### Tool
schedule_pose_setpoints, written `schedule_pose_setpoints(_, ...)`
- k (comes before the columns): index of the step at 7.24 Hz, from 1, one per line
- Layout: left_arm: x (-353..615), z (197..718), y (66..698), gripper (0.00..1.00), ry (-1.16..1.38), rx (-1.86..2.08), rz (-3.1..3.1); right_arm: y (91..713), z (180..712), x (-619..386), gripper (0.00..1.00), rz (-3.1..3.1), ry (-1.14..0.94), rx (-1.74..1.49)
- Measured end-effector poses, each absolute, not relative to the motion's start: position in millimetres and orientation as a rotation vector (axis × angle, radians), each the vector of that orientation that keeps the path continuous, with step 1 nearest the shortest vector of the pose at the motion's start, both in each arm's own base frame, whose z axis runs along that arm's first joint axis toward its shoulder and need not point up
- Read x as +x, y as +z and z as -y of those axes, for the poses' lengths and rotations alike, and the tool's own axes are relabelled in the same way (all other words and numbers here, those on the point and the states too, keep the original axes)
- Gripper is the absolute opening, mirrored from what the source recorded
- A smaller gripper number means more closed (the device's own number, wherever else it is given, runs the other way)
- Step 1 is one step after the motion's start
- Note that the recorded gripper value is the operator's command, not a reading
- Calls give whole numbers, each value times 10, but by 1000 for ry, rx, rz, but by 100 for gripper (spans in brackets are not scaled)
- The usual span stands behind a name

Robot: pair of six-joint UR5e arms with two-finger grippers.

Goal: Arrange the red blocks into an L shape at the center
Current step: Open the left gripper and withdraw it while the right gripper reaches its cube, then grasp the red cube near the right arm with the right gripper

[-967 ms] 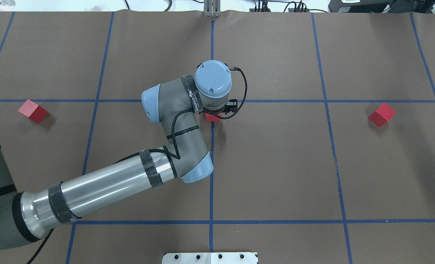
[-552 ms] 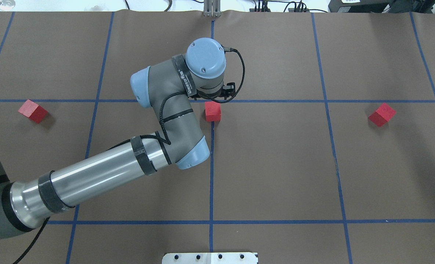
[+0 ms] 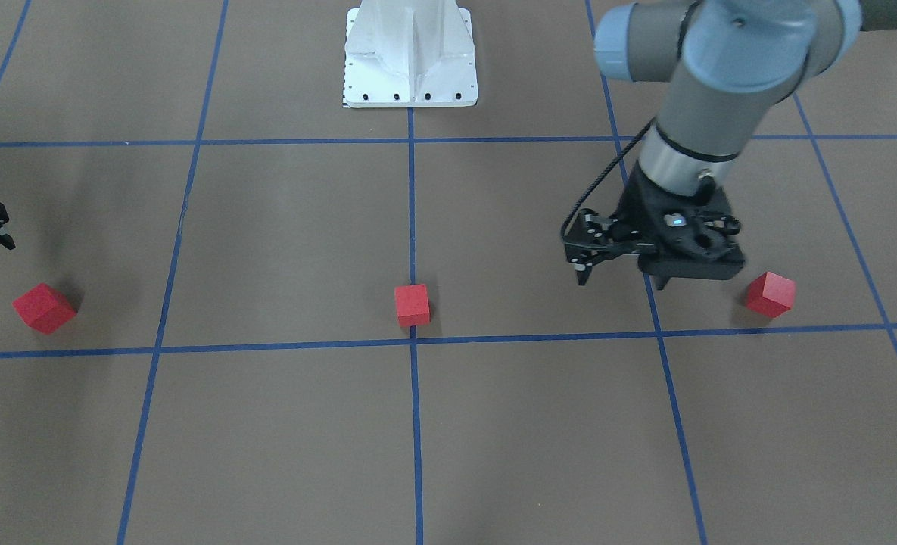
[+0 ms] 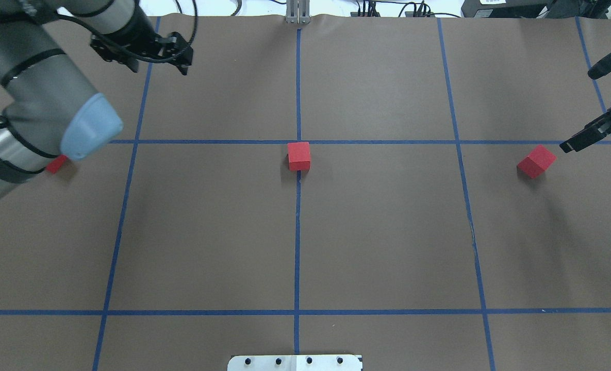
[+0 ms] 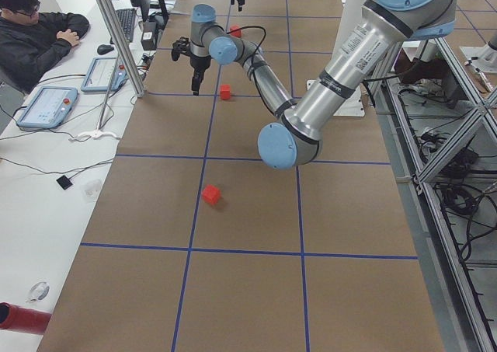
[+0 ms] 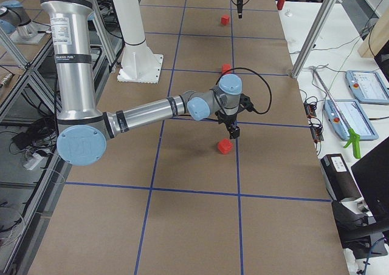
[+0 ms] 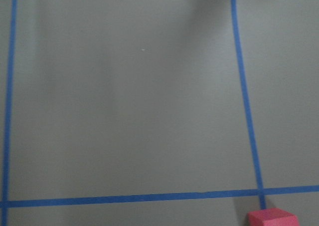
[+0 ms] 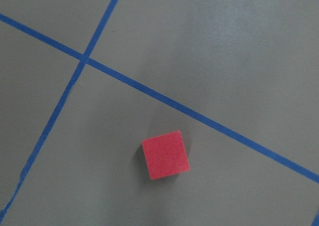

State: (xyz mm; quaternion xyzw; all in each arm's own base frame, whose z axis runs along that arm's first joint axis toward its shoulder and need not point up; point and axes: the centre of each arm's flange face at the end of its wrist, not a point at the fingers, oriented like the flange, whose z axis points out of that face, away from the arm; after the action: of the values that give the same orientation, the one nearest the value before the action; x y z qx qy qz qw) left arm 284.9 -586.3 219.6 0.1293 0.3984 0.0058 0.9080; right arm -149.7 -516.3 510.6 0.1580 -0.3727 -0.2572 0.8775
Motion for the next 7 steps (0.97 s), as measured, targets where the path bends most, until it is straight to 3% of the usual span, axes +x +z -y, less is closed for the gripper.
schedule_pose_setpoints(3,2351,5712,2739,100,59,274,-786,5613,5427,-1866,99,780,-593,375)
schedule_pose_setpoints(7,2337,5714,2823,100,70,270,-780,5739,5467,-2090,99,792,-598,349)
